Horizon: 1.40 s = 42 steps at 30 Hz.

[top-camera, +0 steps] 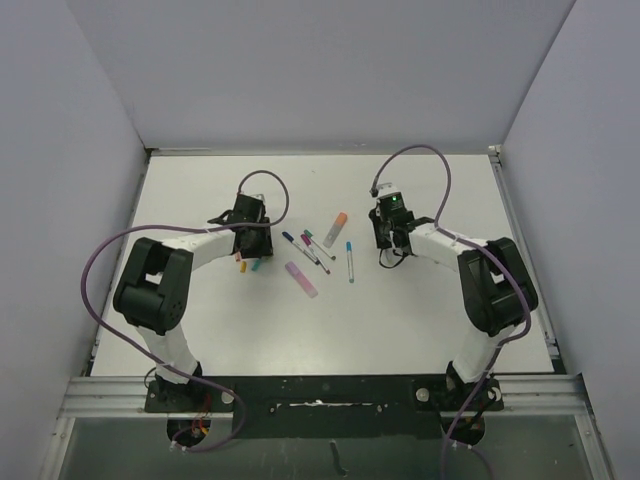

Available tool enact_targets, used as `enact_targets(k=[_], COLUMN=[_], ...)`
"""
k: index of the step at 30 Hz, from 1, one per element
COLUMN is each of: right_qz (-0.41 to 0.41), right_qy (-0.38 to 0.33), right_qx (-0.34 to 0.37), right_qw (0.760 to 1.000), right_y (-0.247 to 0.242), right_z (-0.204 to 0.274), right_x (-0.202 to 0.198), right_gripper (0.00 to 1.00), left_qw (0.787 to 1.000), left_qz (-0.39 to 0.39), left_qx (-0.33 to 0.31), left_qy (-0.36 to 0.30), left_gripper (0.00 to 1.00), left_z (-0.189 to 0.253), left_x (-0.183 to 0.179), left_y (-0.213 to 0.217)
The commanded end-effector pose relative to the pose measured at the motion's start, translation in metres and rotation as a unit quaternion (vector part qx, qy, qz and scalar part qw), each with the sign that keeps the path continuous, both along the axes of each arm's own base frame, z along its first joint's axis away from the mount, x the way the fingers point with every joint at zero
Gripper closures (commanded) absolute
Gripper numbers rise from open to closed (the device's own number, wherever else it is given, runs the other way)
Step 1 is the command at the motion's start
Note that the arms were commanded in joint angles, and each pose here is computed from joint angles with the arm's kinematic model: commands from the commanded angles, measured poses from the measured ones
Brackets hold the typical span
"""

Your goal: Open the pen caps

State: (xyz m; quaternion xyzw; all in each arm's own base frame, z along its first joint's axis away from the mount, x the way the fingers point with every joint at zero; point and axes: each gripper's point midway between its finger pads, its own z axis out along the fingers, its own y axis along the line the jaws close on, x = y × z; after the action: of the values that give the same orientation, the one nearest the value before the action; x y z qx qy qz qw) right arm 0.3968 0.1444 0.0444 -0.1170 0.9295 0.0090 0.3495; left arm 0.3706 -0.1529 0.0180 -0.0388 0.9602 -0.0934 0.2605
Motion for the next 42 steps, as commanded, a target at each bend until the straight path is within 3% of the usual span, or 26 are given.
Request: enact_targets(k=[1,8,16,19,27,31,37,42], right_qz=[-0.015,-0.024,-0.033,-0.037,-0.044,-0.042,-0.016,0.022], right_qy=[-0.049,-0.036,-0.014,-0.008,0.002,-0.009,-0.065,-0.09], right_qx=[0.014,0.012,0.008,0.007,0.01,0.014,0.026,0.028], right_qw=[0.999,0.999,0.999,0.999,0.999,0.999,0.997,0.995], right_y=[-0.005,-0.016,-0.021,-0.022,-0.022,-0.021,-0.008,0.02], right_z=[0.021,0.009,-0.006,-0.01,-0.013,-0.002,0.048,0.08], right_x=[0.036,0.05,0.054,0.054,0.052,0.054,0.055,0.034], right_gripper=[1.0,1.0,0.97,0.92,0.6,0.57,0.5,0.41], left_qw=[1.0,0.996,0.979,0.967,0.948,0.942,0.934,0.932], left_qz=[0.006,0.012,0.026,0.031,0.046,0.045,0.034,0.03], left_qx=[0.0,-0.023,-0.072,-0.097,-0.134,-0.147,-0.177,-0.194], left_qy=[-0.028,-0.088,-0.191,-0.232,-0.286,-0.299,-0.307,-0.303], left_gripper=[0.63,0.51,0.3,0.24,0.13,0.03,0.02,0.02], left_z=[0.02,0.073,0.147,0.171,0.205,0.212,0.216,0.214], left_x=[0.013,0.016,-0.002,-0.015,-0.037,-0.043,-0.049,-0.051], left_y=[-0.001,0.0,0.006,0.009,0.018,0.018,0.01,0.005])
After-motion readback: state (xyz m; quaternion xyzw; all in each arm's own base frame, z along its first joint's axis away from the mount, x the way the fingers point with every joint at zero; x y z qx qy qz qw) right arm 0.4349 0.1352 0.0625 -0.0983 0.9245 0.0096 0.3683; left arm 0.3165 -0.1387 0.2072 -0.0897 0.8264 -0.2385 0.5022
